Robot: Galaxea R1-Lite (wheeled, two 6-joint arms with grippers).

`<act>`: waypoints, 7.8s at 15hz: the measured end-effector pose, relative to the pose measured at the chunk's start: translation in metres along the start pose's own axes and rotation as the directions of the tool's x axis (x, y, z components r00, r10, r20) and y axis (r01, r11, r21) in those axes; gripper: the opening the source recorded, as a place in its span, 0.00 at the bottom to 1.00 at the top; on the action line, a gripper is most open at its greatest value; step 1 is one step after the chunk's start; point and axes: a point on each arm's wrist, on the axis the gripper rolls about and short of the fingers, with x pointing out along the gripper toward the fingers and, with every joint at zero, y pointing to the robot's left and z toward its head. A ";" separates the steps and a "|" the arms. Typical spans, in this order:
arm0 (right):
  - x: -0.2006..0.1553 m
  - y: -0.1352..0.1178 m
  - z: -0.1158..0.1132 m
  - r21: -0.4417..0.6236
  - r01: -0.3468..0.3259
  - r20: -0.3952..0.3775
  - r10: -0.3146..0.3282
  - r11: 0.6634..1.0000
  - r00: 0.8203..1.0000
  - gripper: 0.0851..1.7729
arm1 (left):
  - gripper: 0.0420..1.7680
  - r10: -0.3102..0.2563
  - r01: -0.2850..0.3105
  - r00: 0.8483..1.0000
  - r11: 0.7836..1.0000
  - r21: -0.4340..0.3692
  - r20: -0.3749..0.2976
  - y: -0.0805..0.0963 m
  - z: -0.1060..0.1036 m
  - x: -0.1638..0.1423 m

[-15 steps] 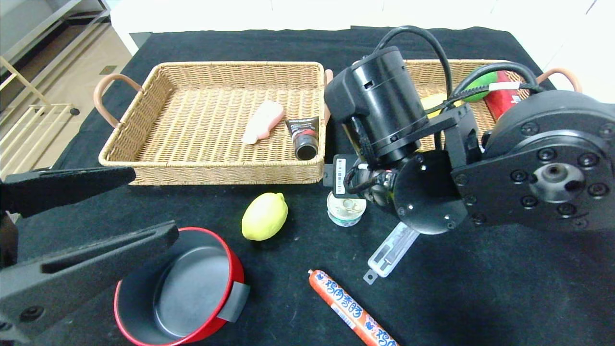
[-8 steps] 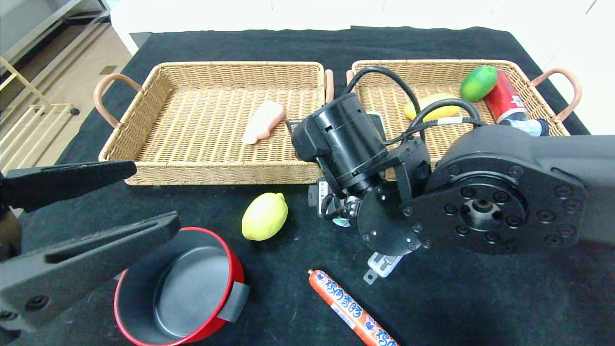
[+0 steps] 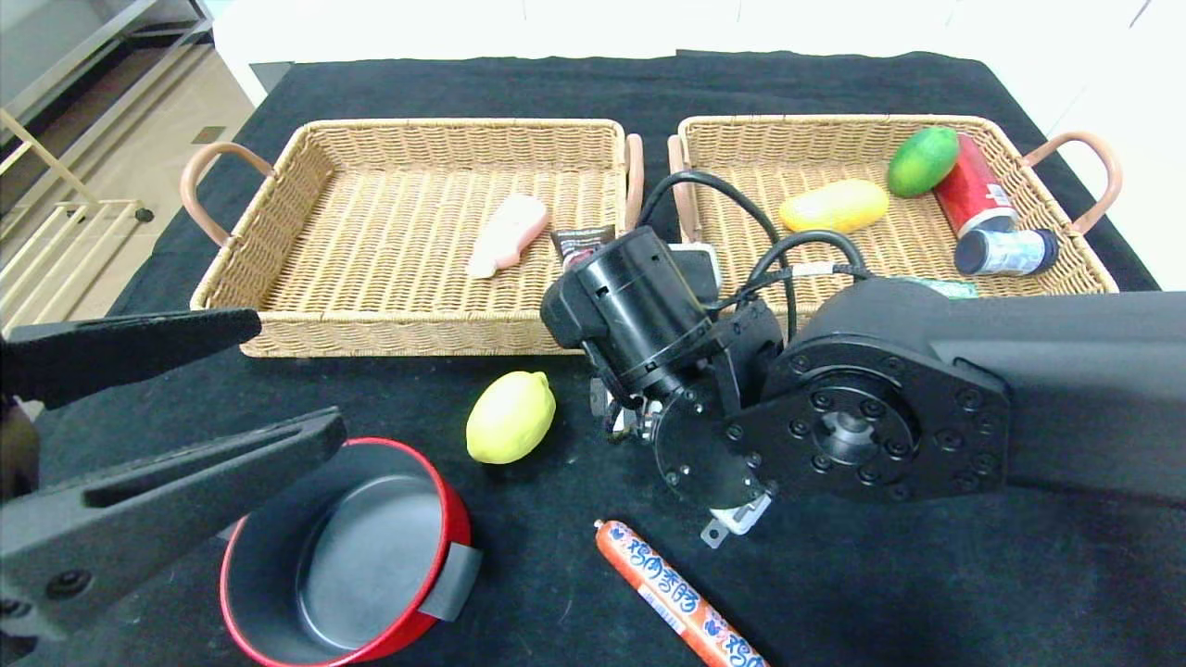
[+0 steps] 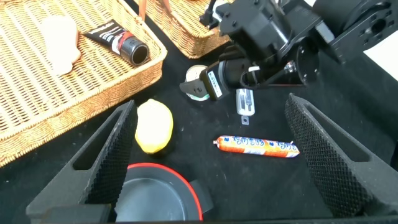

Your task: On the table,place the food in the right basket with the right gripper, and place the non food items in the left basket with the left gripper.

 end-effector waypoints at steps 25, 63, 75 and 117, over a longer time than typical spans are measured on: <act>0.025 0.004 -0.010 -0.002 0.033 -0.009 -0.033 0.999 0.999 0.65 | 0.97 -0.004 0.004 1.000 1.000 0.000 -0.012 0.000 -0.003 0.002; 0.020 -0.094 0.109 0.123 0.087 0.308 -0.121 0.989 0.944 0.64 | 0.97 -0.004 0.004 1.000 1.000 0.000 -0.017 0.000 -0.003 0.003; 0.040 -0.096 0.103 0.103 0.095 0.282 -0.120 0.990 0.952 0.64 | 0.97 -0.004 0.004 1.000 1.000 0.000 -0.017 0.000 -0.003 0.003; -0.117 -0.063 -0.023 -0.473 -0.221 -0.154 0.167 0.853 0.974 0.96 | 0.97 -0.002 0.003 0.999 1.000 0.022 -0.037 0.000 -0.007 0.003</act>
